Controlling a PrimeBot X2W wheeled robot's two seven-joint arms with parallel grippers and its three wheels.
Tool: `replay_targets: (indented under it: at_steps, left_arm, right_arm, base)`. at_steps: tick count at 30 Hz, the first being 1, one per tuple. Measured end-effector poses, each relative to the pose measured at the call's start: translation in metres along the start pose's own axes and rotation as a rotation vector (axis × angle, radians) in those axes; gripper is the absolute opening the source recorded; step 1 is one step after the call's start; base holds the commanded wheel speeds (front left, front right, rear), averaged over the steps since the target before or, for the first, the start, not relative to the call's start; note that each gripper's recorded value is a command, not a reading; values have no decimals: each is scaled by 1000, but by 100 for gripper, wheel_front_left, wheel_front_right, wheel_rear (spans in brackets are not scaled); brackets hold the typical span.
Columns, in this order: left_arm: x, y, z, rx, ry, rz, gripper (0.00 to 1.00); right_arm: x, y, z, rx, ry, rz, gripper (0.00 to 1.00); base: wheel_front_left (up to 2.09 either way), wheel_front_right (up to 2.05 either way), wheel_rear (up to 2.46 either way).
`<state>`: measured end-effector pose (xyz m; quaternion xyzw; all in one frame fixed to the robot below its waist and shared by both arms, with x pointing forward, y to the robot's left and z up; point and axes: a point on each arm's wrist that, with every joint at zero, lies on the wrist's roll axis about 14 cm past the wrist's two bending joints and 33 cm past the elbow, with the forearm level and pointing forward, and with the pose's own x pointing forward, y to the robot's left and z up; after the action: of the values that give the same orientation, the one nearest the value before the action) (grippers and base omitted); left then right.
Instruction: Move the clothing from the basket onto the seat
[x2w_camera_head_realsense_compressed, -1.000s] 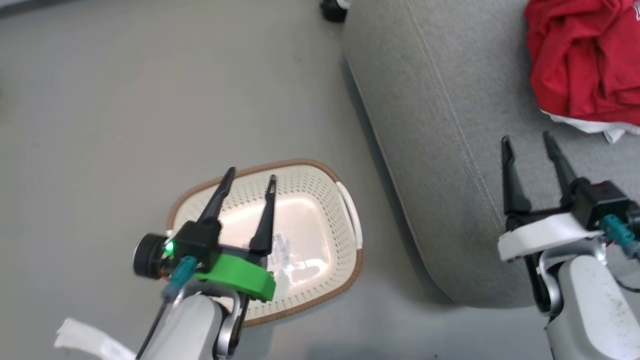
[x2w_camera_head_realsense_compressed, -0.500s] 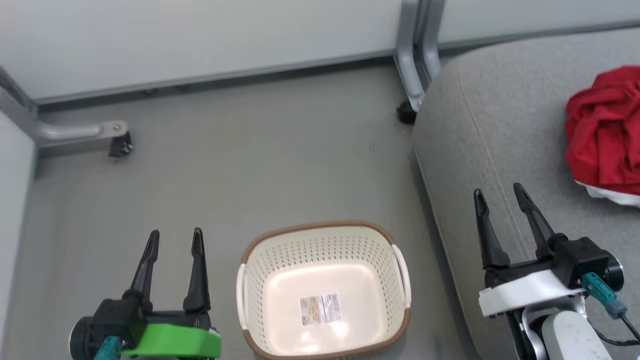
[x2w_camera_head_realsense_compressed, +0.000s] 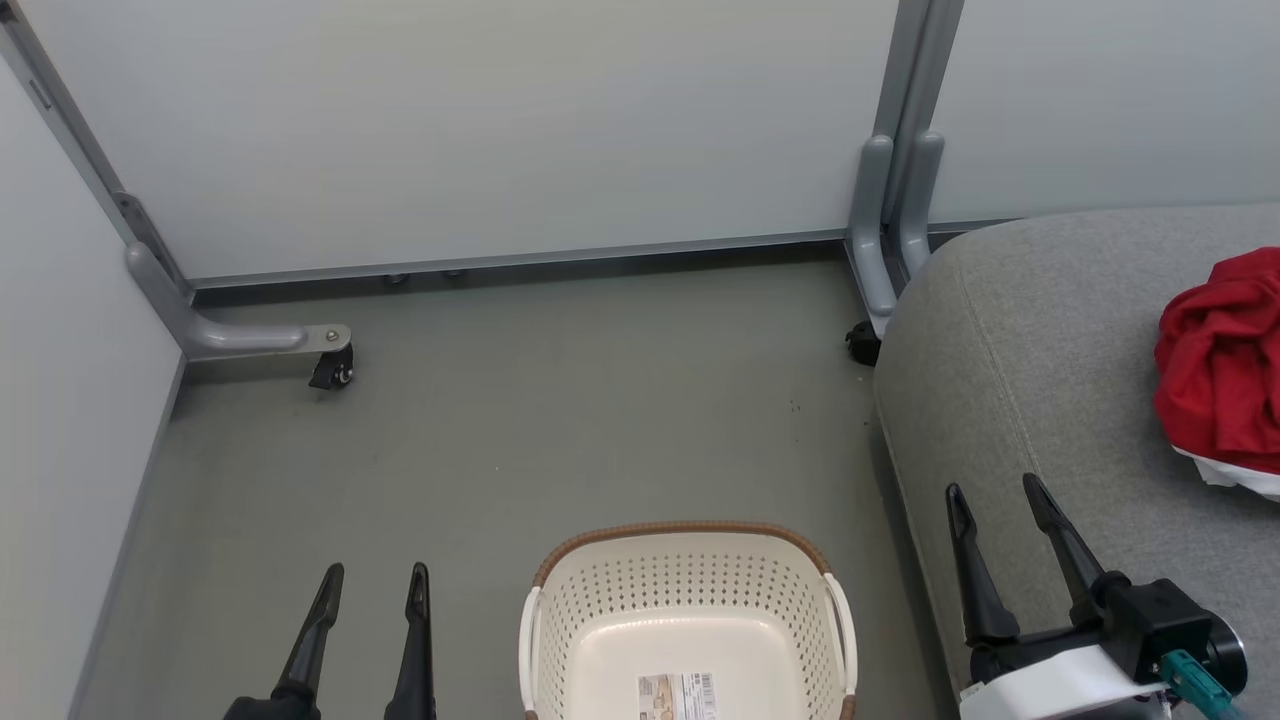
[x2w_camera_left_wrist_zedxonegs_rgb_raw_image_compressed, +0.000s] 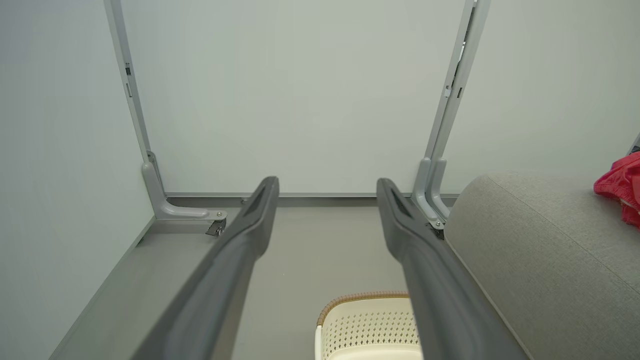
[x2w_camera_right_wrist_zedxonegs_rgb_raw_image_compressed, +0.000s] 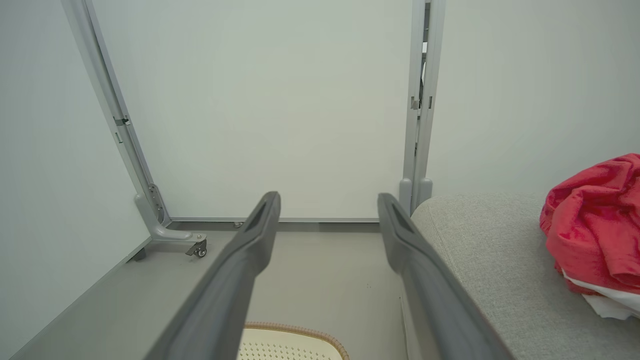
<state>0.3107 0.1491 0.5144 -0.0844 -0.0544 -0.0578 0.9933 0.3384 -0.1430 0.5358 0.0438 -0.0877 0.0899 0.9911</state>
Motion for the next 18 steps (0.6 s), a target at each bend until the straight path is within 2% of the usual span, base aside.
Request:
replay_targets:
  at_steps: [13,14,18]
  left_arm:
    - [-3,-3,2,5,-8,-7,100]
    - [-3,-2,1,12,-5,-4,0]
    - [-6,0,-11,8,33,3,0]
  right_arm:
    - [-8,0,1,2,0,-7,100]
    - [-8,0,0,3,2,-7,0]
    - [-12,0,-12,12,42,-14,0]
  base:
    - [0,0,0]
    - [0,0,0]
    - [0,0,0]
